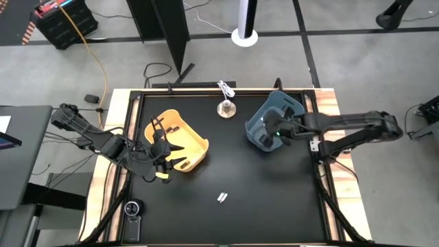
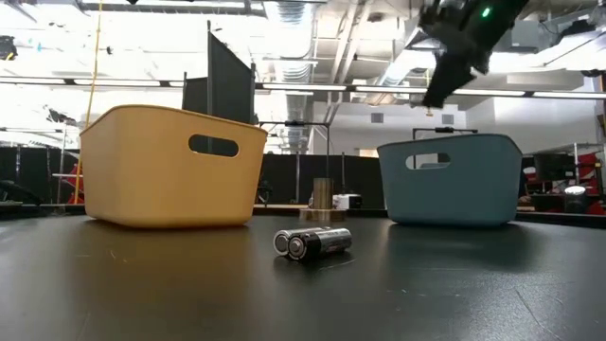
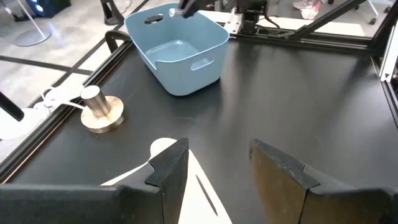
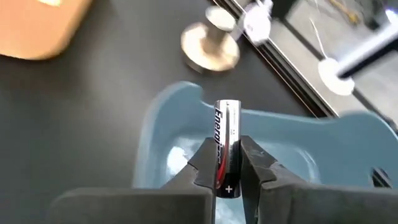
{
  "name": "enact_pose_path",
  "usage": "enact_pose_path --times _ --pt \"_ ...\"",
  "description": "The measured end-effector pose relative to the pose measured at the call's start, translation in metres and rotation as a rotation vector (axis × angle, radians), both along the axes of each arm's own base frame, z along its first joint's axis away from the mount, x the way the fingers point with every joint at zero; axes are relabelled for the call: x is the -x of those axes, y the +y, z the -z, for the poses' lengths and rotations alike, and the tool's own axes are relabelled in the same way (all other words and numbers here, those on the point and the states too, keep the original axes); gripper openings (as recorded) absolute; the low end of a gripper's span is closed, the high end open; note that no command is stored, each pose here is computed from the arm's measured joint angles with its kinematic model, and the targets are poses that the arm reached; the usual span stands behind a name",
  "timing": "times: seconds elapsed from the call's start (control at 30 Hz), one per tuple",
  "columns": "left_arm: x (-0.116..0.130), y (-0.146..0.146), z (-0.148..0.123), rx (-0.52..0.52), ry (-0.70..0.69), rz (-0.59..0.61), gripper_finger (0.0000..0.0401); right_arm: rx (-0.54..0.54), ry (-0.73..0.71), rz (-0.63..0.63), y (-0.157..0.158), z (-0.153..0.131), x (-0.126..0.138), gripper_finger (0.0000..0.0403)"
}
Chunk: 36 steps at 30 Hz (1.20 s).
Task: Sort batteries
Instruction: Put the silver battery into the blue bin
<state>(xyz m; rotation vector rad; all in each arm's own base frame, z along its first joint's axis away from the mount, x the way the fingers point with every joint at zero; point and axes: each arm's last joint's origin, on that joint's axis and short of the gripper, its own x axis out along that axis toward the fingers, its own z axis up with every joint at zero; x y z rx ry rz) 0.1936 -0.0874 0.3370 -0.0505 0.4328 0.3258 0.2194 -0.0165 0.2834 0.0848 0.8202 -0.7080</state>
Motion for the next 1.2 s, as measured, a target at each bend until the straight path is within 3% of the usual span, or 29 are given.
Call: enact_pose_path --times 0.37,0.67,0.8,1.0,1.2 --pt "-0.001 -0.001 0.001 0.001 0.004 -0.001 0.0164 -0.158 0.153 0.124 -0.054 0.026 -0.004 0.0082" --pt "-0.007 -0.004 0.008 -0.014 0.038 0.003 0.0164 -0.152 0.187 0.079 -0.064 0.026 -0.002 0.0213" --pt "-0.010 -0.006 0.010 -0.022 0.050 0.015 0.0164 -0.077 0.117 -0.044 -0.052 0.012 -0.003 0.0246" --pt "-0.013 -0.010 0.014 -0.027 0.068 0.027 0.0164 0.077 -0.100 -0.342 -0.007 -0.019 -0.013 0.0248" --pt "-0.026 -0.020 0.027 -0.111 0.141 0.101 0.0164 0.153 -0.105 -0.690 0.057 -0.017 -0.025 0.0248"
